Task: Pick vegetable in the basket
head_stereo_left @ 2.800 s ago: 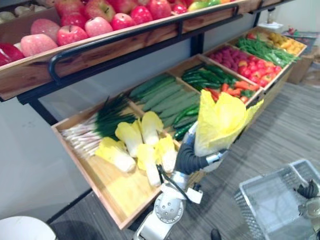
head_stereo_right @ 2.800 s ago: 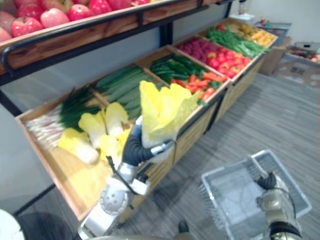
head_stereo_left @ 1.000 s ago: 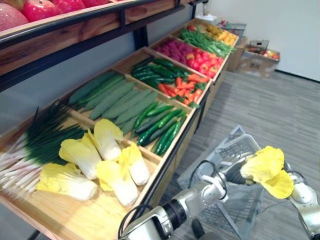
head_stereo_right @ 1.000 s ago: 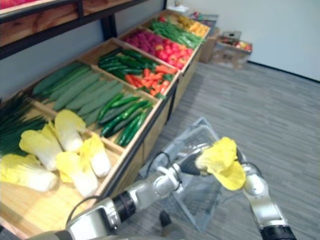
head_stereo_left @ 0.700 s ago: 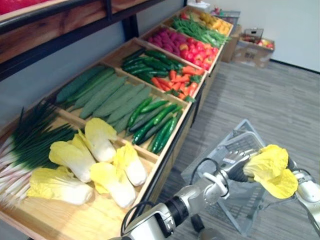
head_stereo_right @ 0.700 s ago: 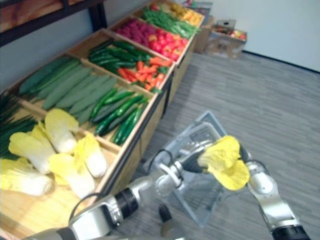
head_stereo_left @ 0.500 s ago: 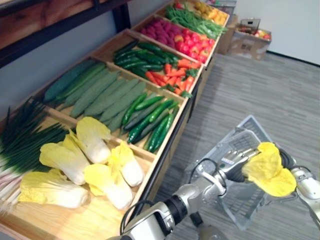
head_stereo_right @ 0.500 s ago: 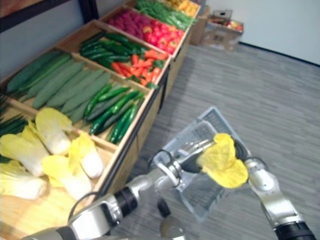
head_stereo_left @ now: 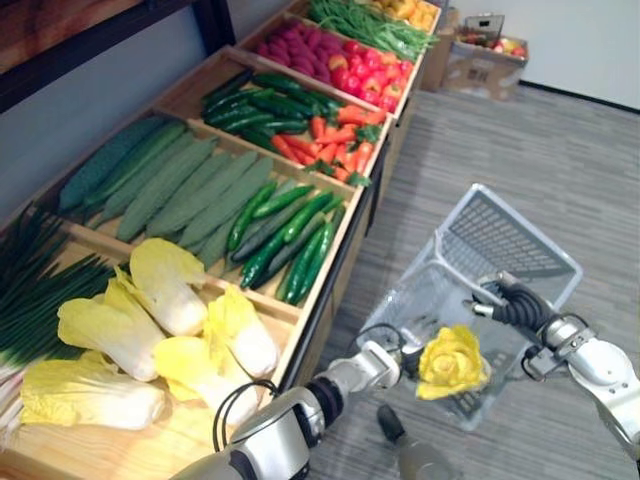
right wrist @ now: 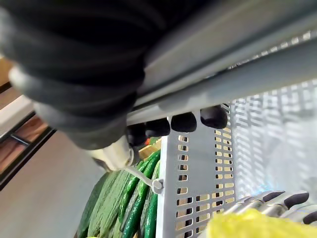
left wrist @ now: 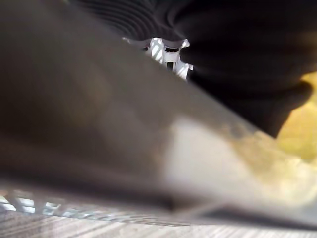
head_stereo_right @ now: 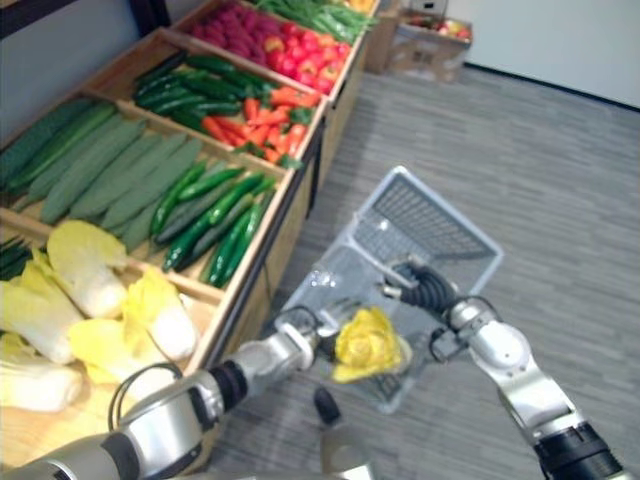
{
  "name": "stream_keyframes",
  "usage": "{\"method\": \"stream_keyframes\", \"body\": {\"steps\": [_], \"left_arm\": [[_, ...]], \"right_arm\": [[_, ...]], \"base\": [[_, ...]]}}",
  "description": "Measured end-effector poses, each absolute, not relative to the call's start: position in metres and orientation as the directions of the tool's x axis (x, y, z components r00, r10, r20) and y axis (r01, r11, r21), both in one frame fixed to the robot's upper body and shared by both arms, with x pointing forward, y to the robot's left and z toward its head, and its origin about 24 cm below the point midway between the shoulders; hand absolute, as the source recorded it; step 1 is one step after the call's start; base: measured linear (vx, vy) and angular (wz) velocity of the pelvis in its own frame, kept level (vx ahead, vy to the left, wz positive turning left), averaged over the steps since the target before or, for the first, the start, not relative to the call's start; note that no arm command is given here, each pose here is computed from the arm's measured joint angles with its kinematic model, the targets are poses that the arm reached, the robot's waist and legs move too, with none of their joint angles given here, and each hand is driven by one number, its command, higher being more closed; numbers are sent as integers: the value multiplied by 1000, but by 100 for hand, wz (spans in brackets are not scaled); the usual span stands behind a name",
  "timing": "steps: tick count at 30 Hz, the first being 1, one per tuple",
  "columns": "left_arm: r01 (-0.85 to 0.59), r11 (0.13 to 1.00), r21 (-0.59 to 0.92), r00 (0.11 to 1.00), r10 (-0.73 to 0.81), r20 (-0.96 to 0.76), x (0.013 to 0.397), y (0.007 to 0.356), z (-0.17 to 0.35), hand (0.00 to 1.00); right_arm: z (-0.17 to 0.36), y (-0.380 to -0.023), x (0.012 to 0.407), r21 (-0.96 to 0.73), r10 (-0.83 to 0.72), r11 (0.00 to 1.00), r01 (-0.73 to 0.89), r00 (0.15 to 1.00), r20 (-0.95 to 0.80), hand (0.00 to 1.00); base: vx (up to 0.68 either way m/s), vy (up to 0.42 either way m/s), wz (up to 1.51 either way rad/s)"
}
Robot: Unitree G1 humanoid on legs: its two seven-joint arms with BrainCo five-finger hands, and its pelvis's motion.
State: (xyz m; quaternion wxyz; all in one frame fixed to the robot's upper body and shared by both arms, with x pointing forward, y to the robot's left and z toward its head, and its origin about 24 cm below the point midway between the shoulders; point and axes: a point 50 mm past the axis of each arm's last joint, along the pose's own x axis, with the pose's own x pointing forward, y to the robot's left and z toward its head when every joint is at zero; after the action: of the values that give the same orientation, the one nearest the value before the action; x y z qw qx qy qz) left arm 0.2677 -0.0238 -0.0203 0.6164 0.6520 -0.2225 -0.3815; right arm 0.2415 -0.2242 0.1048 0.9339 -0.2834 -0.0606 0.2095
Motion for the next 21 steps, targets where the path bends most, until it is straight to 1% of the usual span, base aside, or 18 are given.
{"method": "stream_keyframes", "body": {"steps": [7,12,16,18,20,21], "left_arm": [[166,-185,969,571,-783,-247,265,-24,-21,0],[161,-196,967,555,-793,-253,266,-21,-18,0],[155,-199,968,533,-808,-251,265,-26,-14,0],[143,-171,975,546,-808,-221,268,-28,-7,0],[124,-117,985,565,-808,-168,272,-31,4,0],[105,-69,992,584,-803,-117,276,-32,13,0]], "right_arm": [[103,-222,242,-544,426,759,-357,905,1,100],[101,-219,242,-522,425,775,-356,905,14,100],[101,-218,242,-514,418,785,-347,908,25,100],[101,-219,241,-498,403,802,-329,914,45,100],[101,-222,240,-491,375,819,-298,925,63,100],[101,-224,240,-496,359,822,-281,931,69,100]], "base": [[-17,-67,10],[-26,-69,13],[-22,-60,14],[-23,-59,17],[-22,-49,14],[-27,-56,13]]}}
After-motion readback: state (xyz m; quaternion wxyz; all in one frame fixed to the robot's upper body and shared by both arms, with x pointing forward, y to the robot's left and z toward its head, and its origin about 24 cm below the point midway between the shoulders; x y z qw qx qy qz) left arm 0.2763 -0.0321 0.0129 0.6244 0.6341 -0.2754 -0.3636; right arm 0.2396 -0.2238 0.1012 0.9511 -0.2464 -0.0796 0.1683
